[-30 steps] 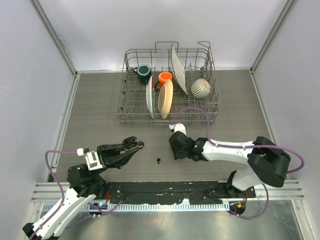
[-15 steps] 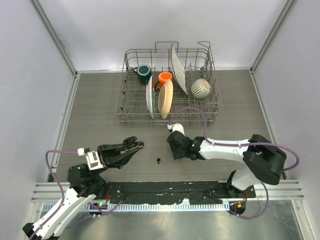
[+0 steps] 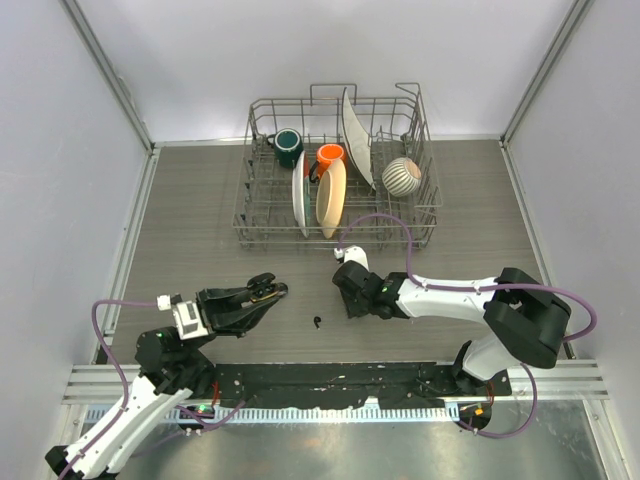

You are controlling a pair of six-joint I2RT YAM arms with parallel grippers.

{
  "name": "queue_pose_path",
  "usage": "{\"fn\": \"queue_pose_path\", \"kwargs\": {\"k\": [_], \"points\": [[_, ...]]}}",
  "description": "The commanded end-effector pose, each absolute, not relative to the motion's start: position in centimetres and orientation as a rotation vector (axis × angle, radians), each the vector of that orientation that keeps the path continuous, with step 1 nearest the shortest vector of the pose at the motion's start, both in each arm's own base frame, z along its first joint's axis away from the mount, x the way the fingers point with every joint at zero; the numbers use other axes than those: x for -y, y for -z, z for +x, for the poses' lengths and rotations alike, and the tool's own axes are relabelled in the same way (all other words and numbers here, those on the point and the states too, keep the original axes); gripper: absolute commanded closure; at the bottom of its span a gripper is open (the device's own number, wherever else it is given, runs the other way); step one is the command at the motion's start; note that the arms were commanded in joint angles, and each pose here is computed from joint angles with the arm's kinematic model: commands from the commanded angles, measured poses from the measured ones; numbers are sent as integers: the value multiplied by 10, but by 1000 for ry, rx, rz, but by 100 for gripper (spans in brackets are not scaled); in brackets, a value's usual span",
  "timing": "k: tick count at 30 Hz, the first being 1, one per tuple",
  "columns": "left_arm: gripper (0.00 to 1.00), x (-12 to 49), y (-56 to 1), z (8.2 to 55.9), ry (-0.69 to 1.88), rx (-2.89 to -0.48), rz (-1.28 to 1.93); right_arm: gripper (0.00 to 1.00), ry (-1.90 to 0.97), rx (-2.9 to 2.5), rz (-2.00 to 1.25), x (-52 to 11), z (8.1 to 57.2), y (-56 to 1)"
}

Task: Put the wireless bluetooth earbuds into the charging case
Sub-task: Pick up the earbud from the center of the board.

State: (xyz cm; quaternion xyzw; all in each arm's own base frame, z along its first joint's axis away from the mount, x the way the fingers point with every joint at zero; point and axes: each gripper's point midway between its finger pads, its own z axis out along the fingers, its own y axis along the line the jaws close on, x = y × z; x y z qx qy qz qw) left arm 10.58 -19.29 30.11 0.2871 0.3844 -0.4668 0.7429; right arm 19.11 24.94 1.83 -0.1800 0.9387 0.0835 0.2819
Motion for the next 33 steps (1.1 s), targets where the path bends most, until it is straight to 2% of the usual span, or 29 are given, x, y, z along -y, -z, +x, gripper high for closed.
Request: {"fn": "queue_pose_path", "kwargs": {"k": [1, 20, 27, 31, 32, 33], "points": [[100, 183, -322, 96, 999, -760, 619, 63, -225, -2497, -457, -252, 196, -28], [100, 183, -321, 96, 1000, -763, 621, 65, -215, -2503, -444, -249, 195, -27], [100, 184, -320, 97, 998, -769, 621, 73, -225, -2507, -444, -251, 195, -24], [100, 183, -321, 96, 998, -766, 620, 82, -224, -2503, -441, -251, 196, -26], [100, 183, -321, 97, 996, -766, 620, 91, -225, -2498, -440, -251, 196, -28], [100, 183, -321, 97, 997, -765, 617, 95, -231, -2489, -437, -252, 197, -31]]}}
